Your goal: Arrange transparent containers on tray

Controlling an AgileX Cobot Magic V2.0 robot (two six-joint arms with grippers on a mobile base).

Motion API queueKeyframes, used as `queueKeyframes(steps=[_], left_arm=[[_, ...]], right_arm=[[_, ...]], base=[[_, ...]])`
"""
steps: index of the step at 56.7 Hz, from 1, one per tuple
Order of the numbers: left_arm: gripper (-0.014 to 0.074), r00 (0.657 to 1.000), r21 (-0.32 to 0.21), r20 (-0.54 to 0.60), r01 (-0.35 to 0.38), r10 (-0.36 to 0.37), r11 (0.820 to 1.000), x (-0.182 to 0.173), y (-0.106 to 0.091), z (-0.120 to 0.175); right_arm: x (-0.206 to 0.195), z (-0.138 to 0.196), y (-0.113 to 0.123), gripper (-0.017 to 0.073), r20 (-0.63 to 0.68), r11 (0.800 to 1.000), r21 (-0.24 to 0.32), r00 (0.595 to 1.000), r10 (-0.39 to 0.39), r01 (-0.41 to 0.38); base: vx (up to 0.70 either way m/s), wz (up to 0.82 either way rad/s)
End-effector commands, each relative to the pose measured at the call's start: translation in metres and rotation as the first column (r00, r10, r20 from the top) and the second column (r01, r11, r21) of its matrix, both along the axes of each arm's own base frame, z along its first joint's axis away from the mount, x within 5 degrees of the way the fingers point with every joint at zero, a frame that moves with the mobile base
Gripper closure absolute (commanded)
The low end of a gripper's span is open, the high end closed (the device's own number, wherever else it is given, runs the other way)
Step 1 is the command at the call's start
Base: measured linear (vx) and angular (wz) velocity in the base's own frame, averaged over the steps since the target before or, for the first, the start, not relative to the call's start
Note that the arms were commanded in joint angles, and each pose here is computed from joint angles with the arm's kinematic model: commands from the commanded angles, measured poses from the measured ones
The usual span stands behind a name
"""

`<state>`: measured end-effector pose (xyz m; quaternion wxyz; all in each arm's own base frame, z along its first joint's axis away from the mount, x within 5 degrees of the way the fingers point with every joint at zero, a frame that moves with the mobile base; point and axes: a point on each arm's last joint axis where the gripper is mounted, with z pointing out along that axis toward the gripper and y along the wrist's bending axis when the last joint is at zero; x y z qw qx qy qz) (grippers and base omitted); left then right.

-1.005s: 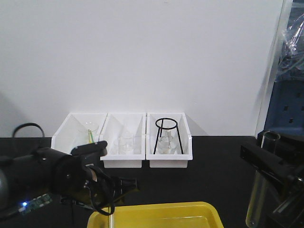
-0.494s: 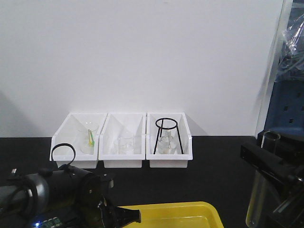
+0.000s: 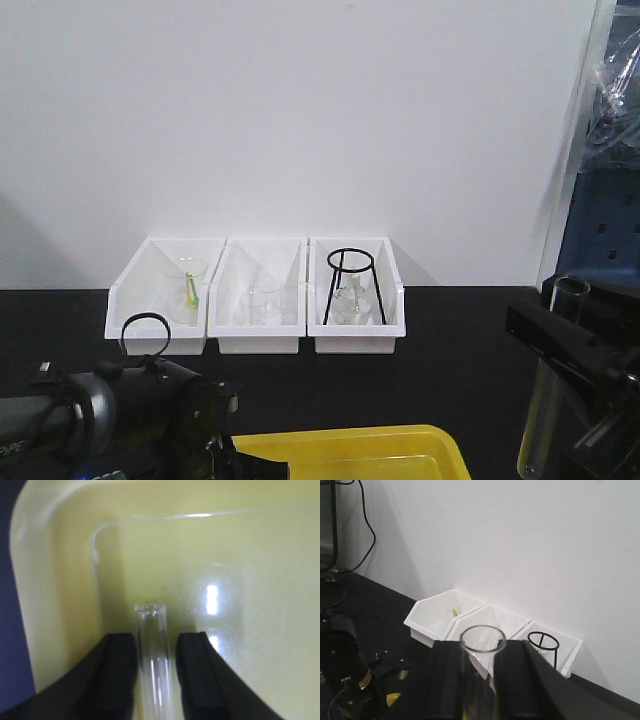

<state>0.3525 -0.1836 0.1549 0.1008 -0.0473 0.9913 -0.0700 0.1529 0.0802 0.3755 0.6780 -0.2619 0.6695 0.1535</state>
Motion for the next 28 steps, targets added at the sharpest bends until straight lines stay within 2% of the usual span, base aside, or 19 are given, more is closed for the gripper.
queueKeyframes(steps=[1, 5, 13, 19, 28], left_arm=[[0.0193, 0.996, -0.041, 0.088, -0.002, 0.005, 0.999, 0.004, -0.001, 0.030], [0.0193, 0.993, -0.029, 0.114, 0.014, -0.011, 0.999, 0.005, 0.000, 0.039], [0.0193, 0.974, -0.024, 0.217, 0.071, -0.064, 0.997, 0.008, 0.001, 0.080], [0.0193, 0.934, -0.034, 0.342, 0.125, -0.106, 0.992, 0.006, 0.003, 0.126], [0.0193, 0.845, -0.062, 0.521, 0.183, -0.125, 0.981, -0.010, 0.009, 0.197]], right_arm=[[-0.001, 0.012, -0.002, 0.0571, 0.030, 0.999, 0.029, 0.999, -0.022, 0.022], [0.001, 0.011, -0.002, 0.0571, 0.015, 0.999, 0.035, 1.000, -0.023, 0.022], [0.015, 0.000, 0.004, 0.0571, -0.081, 0.997, 0.074, 0.996, -0.023, 0.029], [0.036, -0.017, 0.011, 0.0571, -0.210, 0.993, 0.110, 0.977, -0.026, 0.050], [0.072, -0.053, 0.025, 0.0571, -0.426, 0.983, 0.149, 0.904, -0.033, 0.106]], base=[[0.00, 0.00], [0.00, 0.00], [0.00, 0.00], [0.00, 0.00], [0.00, 0.00]])
